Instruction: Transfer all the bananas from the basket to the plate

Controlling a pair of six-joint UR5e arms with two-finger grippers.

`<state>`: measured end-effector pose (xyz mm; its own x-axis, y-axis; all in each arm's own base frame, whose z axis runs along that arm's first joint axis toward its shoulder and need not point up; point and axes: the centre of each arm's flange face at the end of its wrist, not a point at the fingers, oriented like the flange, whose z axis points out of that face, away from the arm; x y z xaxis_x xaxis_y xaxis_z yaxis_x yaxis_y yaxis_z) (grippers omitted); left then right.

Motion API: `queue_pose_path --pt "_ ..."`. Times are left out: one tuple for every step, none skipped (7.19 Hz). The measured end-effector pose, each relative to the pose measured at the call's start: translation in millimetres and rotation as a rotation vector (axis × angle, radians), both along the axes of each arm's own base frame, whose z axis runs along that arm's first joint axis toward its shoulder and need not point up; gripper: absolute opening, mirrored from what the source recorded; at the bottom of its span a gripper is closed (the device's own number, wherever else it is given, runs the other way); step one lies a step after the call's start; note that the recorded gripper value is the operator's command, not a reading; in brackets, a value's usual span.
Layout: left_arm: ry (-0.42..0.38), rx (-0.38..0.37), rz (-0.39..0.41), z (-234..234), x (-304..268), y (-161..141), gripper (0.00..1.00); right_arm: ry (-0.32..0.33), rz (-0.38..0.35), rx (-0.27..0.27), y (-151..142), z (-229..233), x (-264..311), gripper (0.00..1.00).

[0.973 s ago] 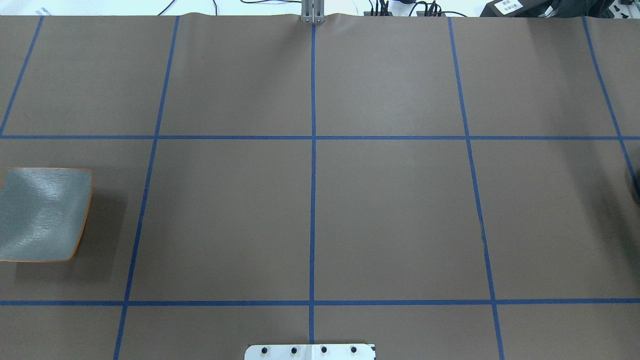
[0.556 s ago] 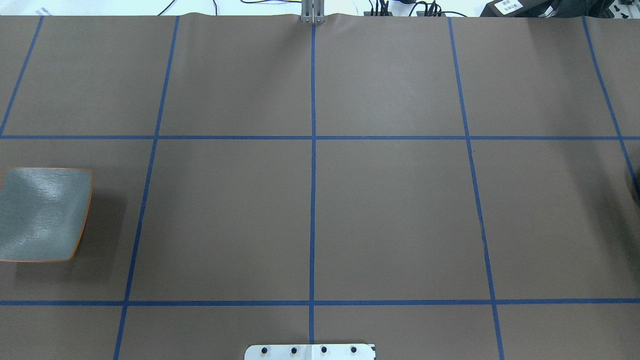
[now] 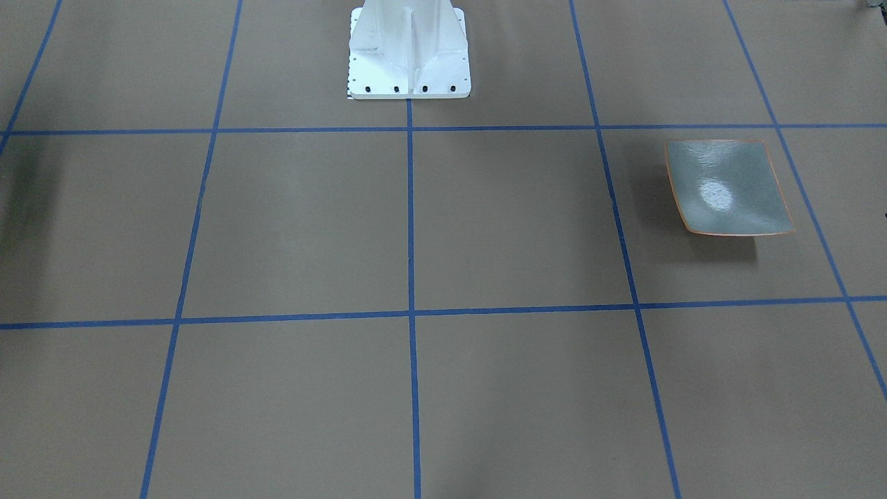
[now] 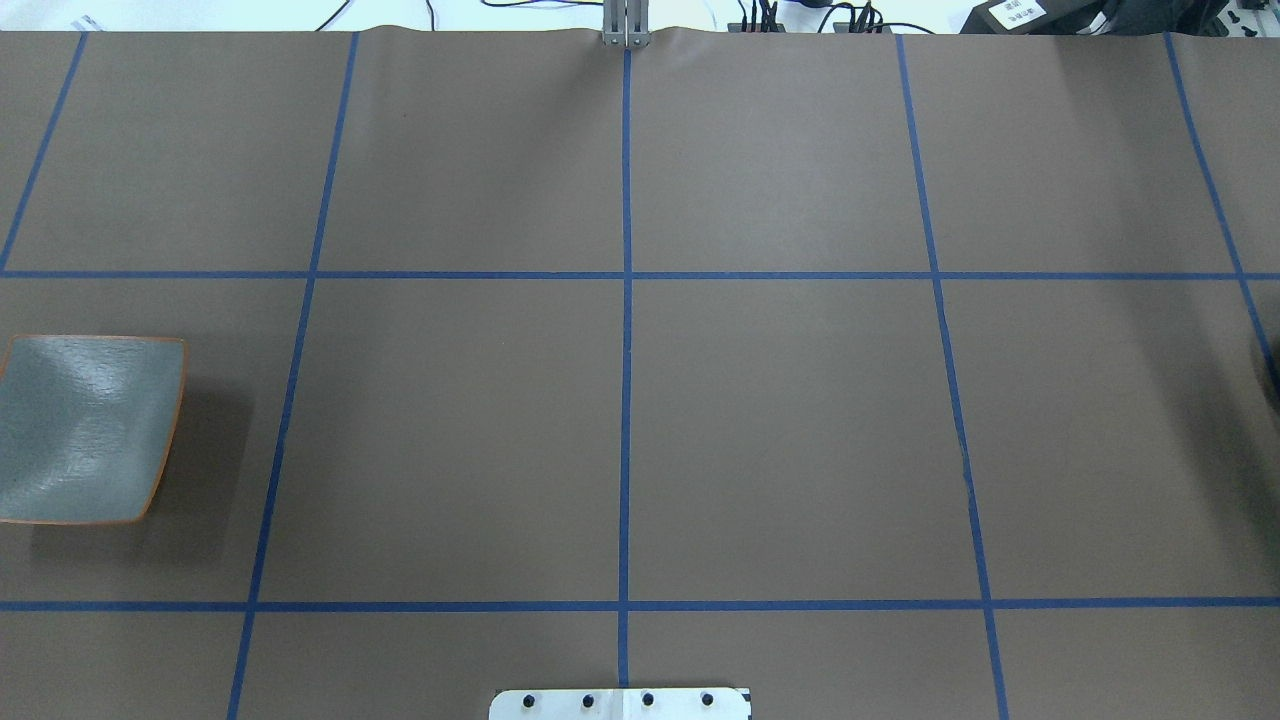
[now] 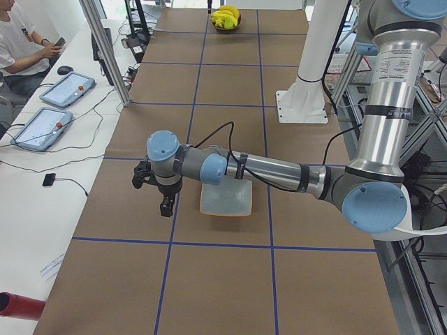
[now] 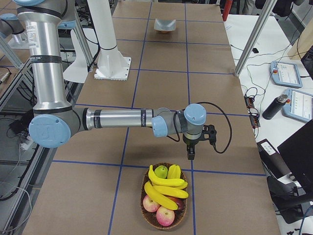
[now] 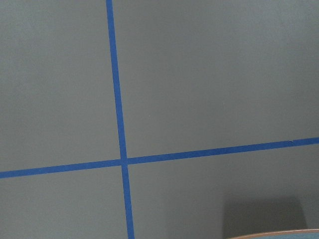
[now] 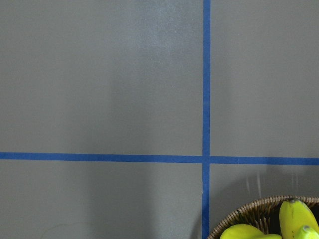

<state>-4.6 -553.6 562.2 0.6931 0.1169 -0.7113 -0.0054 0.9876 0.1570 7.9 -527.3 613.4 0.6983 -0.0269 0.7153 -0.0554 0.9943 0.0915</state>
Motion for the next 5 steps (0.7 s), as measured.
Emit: queue_pose_path --pt "0.001 0.006 0.000 -3 0 0 1.00 -0.001 0.007 0.008 24 2 3 1.00" --pt "0.001 0.011 0.000 -6 0 1 1.00 0.007 0.015 -0.006 54 11 7 1.00" --pt "0.001 0.015 0.000 -8 0 1 1.00 0.032 0.028 -0.036 85 28 15 1.00" --pt "0.001 0.022 -0.001 -12 0 2 1.00 0.070 0.060 -0.067 115 46 29 1.00" --pt "0.002 0.030 -0.001 -16 -1 2 1.00 0.094 0.116 -0.106 139 62 45 1.00"
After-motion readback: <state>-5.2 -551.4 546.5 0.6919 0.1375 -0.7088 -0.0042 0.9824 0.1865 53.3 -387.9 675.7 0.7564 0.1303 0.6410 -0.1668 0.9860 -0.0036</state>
